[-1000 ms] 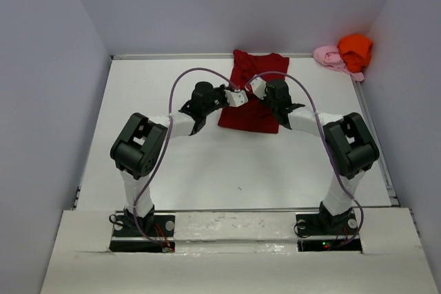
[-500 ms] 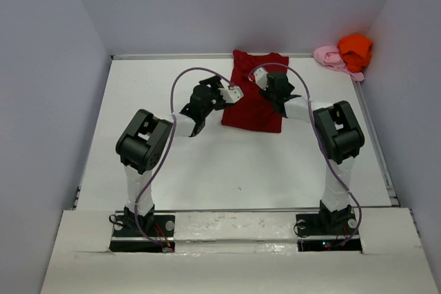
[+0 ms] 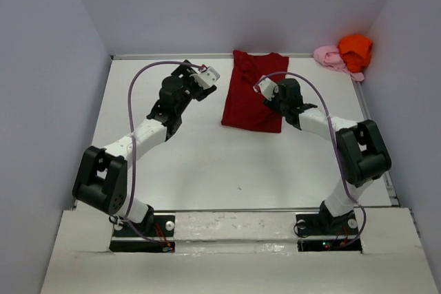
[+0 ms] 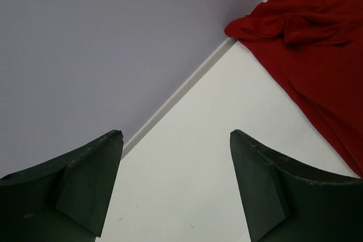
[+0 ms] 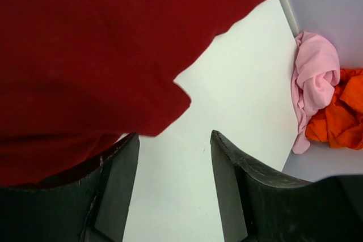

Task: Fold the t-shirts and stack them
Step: Fold the tshirt

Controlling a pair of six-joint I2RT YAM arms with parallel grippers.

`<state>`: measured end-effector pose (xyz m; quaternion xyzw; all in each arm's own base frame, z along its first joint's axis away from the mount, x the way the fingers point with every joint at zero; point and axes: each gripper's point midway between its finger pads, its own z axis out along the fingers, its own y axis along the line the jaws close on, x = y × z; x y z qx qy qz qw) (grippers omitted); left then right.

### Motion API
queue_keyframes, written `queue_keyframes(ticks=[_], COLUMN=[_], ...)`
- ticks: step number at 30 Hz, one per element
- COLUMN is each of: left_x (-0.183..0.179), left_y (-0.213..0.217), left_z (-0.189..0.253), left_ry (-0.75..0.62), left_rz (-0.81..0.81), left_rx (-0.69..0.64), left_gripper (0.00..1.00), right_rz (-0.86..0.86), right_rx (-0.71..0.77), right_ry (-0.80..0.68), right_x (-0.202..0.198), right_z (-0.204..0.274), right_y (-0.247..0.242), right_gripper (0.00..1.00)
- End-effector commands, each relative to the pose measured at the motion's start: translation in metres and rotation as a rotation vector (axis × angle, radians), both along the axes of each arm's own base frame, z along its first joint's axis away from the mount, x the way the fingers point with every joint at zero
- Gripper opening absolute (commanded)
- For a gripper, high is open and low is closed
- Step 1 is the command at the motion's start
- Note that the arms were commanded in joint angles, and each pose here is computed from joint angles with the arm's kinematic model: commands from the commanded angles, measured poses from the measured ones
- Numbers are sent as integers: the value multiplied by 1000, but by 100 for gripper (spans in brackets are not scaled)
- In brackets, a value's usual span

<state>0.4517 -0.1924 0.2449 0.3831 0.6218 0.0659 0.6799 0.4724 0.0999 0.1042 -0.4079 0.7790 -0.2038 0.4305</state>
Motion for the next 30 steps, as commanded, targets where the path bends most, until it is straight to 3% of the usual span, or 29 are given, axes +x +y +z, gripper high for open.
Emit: queue_keyframes(ticks=[1, 11, 22, 30], left_x=[-15, -34, -38, -41], left_y=[15, 6, 4, -2], left_z=[-1, 2, -3, -5], left_ry=[74, 173, 189, 197], left_rz=[31, -6, -4, -26], left_rx=[-44, -180, -197, -200], left_gripper=[89, 89, 89, 89], right_rz=[97, 175, 194, 209], right_rx=[65, 108, 127, 134], right_ry=[39, 247, 361, 404], right_x=[-33, -83, -91, -94], right_z=[11, -39, -73, -81], right_y=[11, 17, 25, 29], right_gripper=[58, 48, 46, 34])
